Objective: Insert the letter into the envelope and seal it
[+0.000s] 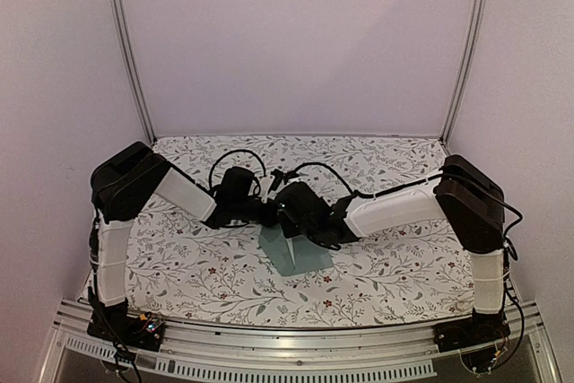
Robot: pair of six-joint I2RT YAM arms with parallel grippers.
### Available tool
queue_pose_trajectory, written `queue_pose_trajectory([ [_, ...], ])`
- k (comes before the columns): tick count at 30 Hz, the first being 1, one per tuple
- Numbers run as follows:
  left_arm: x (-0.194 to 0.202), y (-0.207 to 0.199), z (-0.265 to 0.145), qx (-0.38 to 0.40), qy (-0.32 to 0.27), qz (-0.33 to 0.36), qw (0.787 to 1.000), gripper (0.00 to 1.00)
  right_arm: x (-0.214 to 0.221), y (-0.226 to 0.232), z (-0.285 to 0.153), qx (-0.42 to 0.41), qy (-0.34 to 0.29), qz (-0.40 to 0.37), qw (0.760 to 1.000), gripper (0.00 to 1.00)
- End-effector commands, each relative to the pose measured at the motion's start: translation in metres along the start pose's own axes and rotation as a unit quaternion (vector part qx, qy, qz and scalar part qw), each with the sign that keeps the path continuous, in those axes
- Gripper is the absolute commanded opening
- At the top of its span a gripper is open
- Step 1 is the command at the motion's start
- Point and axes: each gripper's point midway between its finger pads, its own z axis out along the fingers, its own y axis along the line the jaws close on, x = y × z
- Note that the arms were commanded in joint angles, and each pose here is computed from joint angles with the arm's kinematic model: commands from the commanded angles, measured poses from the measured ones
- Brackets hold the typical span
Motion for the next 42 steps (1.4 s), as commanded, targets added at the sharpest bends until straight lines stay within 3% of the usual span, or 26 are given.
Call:
queue_pose_trajectory([
  [1,0.059,0.033,0.002,-0.048,0.082,-0.033,0.995,0.0,0.03,-0.008,0.019,0.002,0.033,-0.025,0.999,0.0],
  [8,0.059,0.033,0.003,-0.048,0.081,-0.034,0.995,0.0,0.039,-0.014,0.007,-0.006,0.042,-0.016,0.999,0.0],
  [17,0.06,0.036,0.004,-0.054,0.083,-0.034,0.995,0.0,0.069,-0.014,-0.035,-0.034,0.099,-0.026,0.994,0.0],
  [23,0.051,0.032,0.004,-0.047,0.075,-0.029,0.996,0.0,0.04,-0.014,-0.049,-0.046,0.058,0.004,0.997,0.0],
  [27,0.022,0.026,0.001,-0.051,0.06,-0.015,0.997,0.02,0.001,-0.015,-0.055,-0.061,0.018,0.029,0.998,0.0],
  [29,0.005,0.022,-0.001,-0.052,0.052,-0.007,0.997,0.09,-0.017,-0.017,-0.065,-0.074,-0.001,0.042,0.996,0.0],
  [34,-0.043,0.006,-0.016,-0.054,0.023,0.01,0.998,0.4,-0.059,-0.024,-0.105,-0.112,-0.057,0.065,0.99,0.0],
  [38,-0.069,-0.006,-0.034,-0.056,0.0,0.015,0.998,0.84,-0.07,-0.038,-0.13,-0.12,-0.082,0.08,0.986,0.0],
  [42,-0.063,-0.007,-0.062,-0.09,0.0,0.007,0.996,0.89,-0.076,-0.059,-0.153,-0.118,-0.107,0.101,0.982,0.0],
])
